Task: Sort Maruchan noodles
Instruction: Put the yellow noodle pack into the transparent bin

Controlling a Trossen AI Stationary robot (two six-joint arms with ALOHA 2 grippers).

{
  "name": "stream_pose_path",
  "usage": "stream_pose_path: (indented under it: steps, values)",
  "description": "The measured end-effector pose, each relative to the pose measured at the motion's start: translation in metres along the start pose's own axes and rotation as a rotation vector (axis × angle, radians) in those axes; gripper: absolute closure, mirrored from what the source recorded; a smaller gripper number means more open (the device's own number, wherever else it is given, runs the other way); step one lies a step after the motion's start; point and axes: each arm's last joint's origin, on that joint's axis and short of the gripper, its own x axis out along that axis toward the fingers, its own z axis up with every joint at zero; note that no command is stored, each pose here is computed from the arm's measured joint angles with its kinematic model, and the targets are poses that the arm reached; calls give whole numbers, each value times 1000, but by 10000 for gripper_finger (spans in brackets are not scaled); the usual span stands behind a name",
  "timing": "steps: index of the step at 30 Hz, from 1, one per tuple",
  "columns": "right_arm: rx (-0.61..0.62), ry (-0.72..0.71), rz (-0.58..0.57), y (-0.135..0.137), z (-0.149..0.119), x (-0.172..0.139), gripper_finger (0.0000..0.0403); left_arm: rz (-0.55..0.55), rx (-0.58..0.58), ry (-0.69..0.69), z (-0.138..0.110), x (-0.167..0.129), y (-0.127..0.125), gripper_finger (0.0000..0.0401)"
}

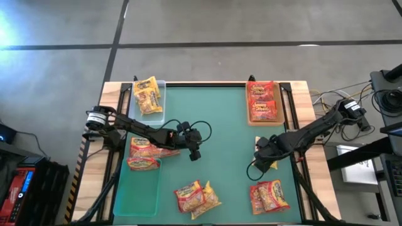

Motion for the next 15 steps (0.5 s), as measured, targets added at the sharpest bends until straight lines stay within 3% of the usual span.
stream_pose_path:
  steps: [6, 11, 15]
  values:
    - [-85, -143, 116, 13, 8, 0, 287, -10, -3, -3, 0, 0, -1, 259]
    - [-197, -389, 192, 26, 22, -2, 287, -56, -22, 2, 1, 0, -3, 259]
    - [-268, -601, 184, 31, 34, -5, 292, -151, -38, -8, 3, -1, -8, 259]
